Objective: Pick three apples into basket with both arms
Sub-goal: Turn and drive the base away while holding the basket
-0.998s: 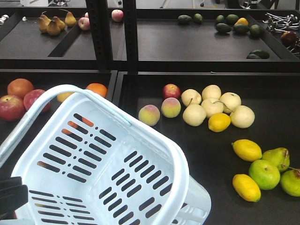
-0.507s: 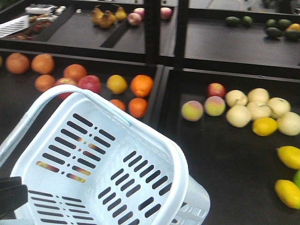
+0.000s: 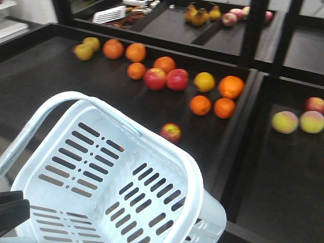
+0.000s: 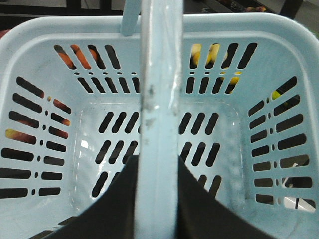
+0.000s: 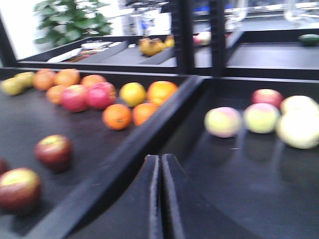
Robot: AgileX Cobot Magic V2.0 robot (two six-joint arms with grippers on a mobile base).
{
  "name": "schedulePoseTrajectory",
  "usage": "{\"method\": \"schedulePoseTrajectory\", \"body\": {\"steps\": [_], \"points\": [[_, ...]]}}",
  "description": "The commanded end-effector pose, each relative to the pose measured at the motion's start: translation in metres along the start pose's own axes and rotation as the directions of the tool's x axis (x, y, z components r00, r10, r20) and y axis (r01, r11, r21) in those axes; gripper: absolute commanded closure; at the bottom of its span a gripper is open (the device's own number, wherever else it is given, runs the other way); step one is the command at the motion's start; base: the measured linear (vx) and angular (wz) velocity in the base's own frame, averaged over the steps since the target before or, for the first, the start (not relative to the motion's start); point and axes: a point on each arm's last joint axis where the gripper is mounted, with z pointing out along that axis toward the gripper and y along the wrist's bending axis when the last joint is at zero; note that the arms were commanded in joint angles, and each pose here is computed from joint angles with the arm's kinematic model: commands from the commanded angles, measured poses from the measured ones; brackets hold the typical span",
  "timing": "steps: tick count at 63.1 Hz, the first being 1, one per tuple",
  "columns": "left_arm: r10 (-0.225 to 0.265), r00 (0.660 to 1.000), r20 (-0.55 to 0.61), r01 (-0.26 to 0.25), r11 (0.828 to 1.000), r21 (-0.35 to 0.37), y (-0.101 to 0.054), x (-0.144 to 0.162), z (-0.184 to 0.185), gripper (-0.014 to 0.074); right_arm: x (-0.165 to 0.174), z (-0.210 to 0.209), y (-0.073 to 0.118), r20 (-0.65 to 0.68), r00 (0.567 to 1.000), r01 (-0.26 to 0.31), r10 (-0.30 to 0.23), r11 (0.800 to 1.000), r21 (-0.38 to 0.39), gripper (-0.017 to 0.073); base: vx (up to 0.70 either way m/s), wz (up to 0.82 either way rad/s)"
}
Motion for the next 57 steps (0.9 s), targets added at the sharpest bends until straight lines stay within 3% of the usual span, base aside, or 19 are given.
{"method": "schedulePoseTrajectory", "body": {"steps": [1, 57], "points": [[-0.036, 0.993, 0.112, 0.035, 0.999, 0.008, -0.0027, -0.0160, -0.0041, 0.0600, -0.0029, -0.0002, 0.0003, 0.075, 0.997, 0.015, -0.014, 1.000, -0.004, 0.0568, -0.16, 0.58], [-0.036, 0.993, 0.112, 0.035, 0.999, 0.008, -0.0027, -0.0160, -0.0041, 0.0600, -0.0029, -0.0002, 0.0003, 0.075, 0.997, 0.015, -0.014, 1.000, -0.004, 0.0568, -0.16, 0.59]]}}
